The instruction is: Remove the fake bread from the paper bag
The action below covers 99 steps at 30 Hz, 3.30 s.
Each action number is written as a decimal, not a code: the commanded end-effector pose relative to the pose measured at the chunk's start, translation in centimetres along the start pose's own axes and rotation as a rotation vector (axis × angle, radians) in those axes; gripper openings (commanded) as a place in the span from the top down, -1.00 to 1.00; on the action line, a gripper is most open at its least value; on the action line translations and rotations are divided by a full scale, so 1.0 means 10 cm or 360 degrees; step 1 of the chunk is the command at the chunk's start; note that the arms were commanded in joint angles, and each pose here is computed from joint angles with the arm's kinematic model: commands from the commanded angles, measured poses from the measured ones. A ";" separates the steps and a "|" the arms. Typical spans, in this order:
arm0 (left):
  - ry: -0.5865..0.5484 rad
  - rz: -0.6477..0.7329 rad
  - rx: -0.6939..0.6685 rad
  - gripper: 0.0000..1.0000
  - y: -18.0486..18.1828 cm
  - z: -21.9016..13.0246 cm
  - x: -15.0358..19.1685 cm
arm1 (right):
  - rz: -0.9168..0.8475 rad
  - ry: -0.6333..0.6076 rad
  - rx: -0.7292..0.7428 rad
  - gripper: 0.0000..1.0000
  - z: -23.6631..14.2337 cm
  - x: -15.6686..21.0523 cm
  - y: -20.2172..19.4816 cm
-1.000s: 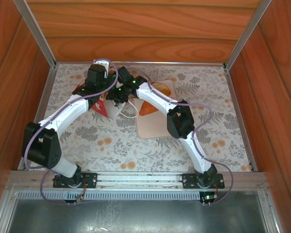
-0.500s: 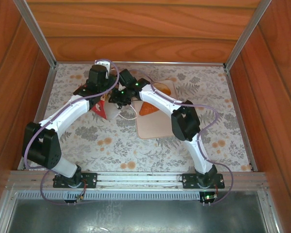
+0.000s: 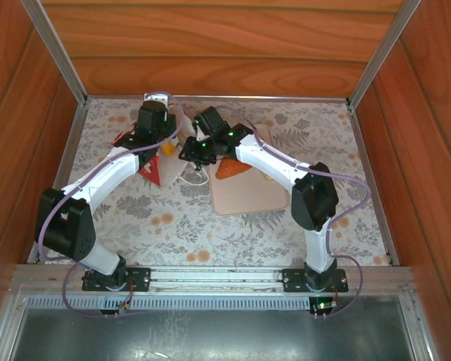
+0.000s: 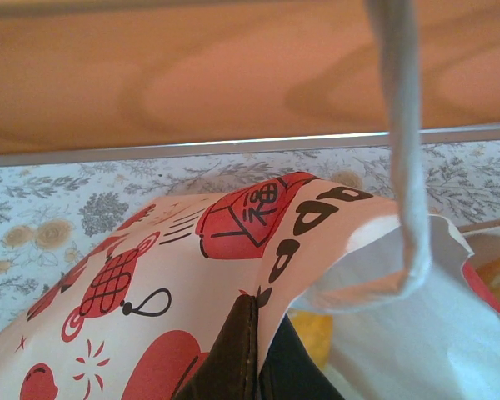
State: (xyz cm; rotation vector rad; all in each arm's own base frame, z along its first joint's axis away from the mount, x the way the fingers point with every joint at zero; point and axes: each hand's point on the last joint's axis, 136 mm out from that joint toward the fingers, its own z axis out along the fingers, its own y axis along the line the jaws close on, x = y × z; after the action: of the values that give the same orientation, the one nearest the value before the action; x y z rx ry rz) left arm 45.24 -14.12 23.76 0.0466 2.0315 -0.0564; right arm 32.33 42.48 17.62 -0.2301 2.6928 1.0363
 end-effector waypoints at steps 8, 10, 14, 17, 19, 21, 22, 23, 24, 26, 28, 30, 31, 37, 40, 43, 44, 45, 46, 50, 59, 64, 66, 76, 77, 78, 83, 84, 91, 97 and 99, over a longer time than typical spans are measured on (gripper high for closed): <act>0.0011 0.0022 -0.0172 1.00 0.23 0.05 0.00 | -0.0078 -0.0125 -0.0165 0.56 -0.56 0.11 0.13; 0.0014 0.0016 -0.0189 1.00 0.26 0.06 0.01 | -0.0069 -0.0141 -0.0173 0.56 -0.65 0.20 0.09; 0.0005 0.0012 -0.0208 1.00 0.31 0.05 -0.02 | -0.0055 -0.0205 -0.0209 0.55 -0.95 0.40 0.00; 0.0003 0.0018 -0.0222 1.00 0.34 0.04 -0.02 | -0.0045 -0.0271 -0.0224 0.53 -1.21 0.52 -0.08; 0.0000 0.0017 -0.0232 1.00 0.35 0.03 -0.02 | -0.0029 -0.0324 -0.0197 0.52 -1.40 0.59 -0.17; -0.0002 0.0012 -0.0232 1.00 0.36 0.01 -0.02 | 0.0002 -0.0368 -0.0127 0.51 -1.56 0.67 -0.32; -0.0007 0.0009 -0.0228 1.00 0.36 0.00 -0.02 | 0.0024 -0.0390 -0.0084 0.51 -1.64 0.73 -0.41; -0.0011 0.0008 -0.0228 1.00 0.36 -0.01 -0.03 | 0.0049 -0.0411 -0.0048 0.50 -1.70 0.77 -0.49; -0.0011 0.0009 -0.0225 1.00 0.36 -0.02 -0.02 | 0.0078 -0.0427 -0.0014 0.49 -1.76 0.83 -0.58; -0.0018 0.0012 -0.0215 1.00 0.36 -0.05 -0.04 | 0.0133 -0.0450 0.0028 0.49 -1.83 0.94 -0.73; -0.0019 0.0011 -0.0207 1.00 0.35 -0.06 -0.05 | 0.0203 -0.0461 0.0067 0.48 -1.87 1.05 -0.88; -0.0026 0.0005 -0.0203 1.00 0.35 -0.08 -0.06 | 0.0258 -0.0456 0.0078 0.47 -1.87 1.14 -0.98; -0.0026 -0.0001 -0.0202 1.00 0.36 -0.09 -0.05 | 0.0280 -0.0447 0.0081 0.47 -1.85 1.19 -1.02; -0.0022 -0.0015 -0.0185 1.00 0.35 -0.11 -0.03 | 0.0370 -0.0353 0.0035 0.41 -1.63 1.35 -1.14; -0.0017 -0.0015 -0.0189 1.00 0.35 -0.12 -0.02 | 0.0415 -0.0310 0.0002 0.37 -1.48 1.37 -1.17; -0.0026 -0.0031 -0.0179 1.00 0.35 -0.13 -0.03 | 0.0443 -0.0290 -0.0049 0.35 -1.35 1.36 -1.16; -0.0027 -0.0032 -0.0175 1.00 0.34 -0.13 -0.03 | 0.0447 -0.0280 -0.0055 0.33 -1.32 1.36 -1.17; -0.0027 -0.0034 -0.0173 1.00 0.34 -0.13 -0.03 | 0.0447 -0.0274 -0.0062 0.33 -1.29 1.35 -1.16; -0.0024 -0.0035 -0.0172 1.00 0.34 -0.13 -0.03 | 0.0453 -0.0259 -0.0059 0.32 -1.25 1.35 -1.17; -0.0024 -0.0036 -0.0171 1.00 0.34 -0.13 -0.02 | 0.0472 -0.0235 -0.0032 0.30 -1.18 1.37 -1.22; -0.0012 -0.0045 -0.0147 1.00 0.31 -0.11 0.01 | 0.0580 -0.0208 0.0050 0.11 -1.04 1.52 -1.50; -0.0012 -0.0036 -0.0136 1.00 0.30 -0.11 0.00 | 0.0631 -0.0197 0.0068 0.13 -0.97 1.56 -1.63; -0.0013 -0.0037 -0.0135 1.00 0.30 -0.12 0.00 | 0.0654 -0.0199 0.0085 0.09 -0.98 1.58 -1.67; -0.0034 -0.0062 -0.0109 1.00 0.28 -0.16 -0.02 | 0.0830 -0.0194 0.0257 -0.18 -1.13 1.78 -1.94; -0.0037 -0.0063 -0.0104 1.00 0.28 -0.16 -0.03 | 0.0840 -0.0193 0.0273 -0.18 -1.15 1.79 -1.96; -0.0037 -0.0063 -0.0104 1.00 0.28 -0.16 -0.03 | 0.0843 -0.0197 0.0286 -0.18 -1.17 1.80 -1.97; -0.0040 -0.0064 -0.0101 1.00 0.27 -0.16 -0.05 | 0.0861 -0.0183 0.0318 -0.14 -1.24 1.84 -2.01; -0.0037 -0.0063 -0.0101 1.00 0.27 -0.15 -0.04 | 0.0862 -0.0174 0.0325 -0.11 -1.26 1.85 -2.01; -0.0024 -0.0067 -0.0099 1.00 0.27 -0.13 -0.01 | 0.0877 -0.0162 0.0389 0.07 -1.42 1.92 -2.04; -0.0032 -0.0067 -0.0093 1.00 0.26 -0.14 -0.03 | 0.0837 -0.0224 0.0416 0.22 -1.66 1.87 -1.98; -0.0041 -0.0068 -0.0090 1.00 0.26 -0.16 -0.05 | 0.0815 -0.0239 0.0432 0.29 -1.76 1.85 -1.93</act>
State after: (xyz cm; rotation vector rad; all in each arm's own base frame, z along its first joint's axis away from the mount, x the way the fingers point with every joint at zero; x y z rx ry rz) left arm 44.37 -11.61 23.50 -0.0082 2.0398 0.0062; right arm 16.07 16.28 11.08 0.6072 2.7896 0.7946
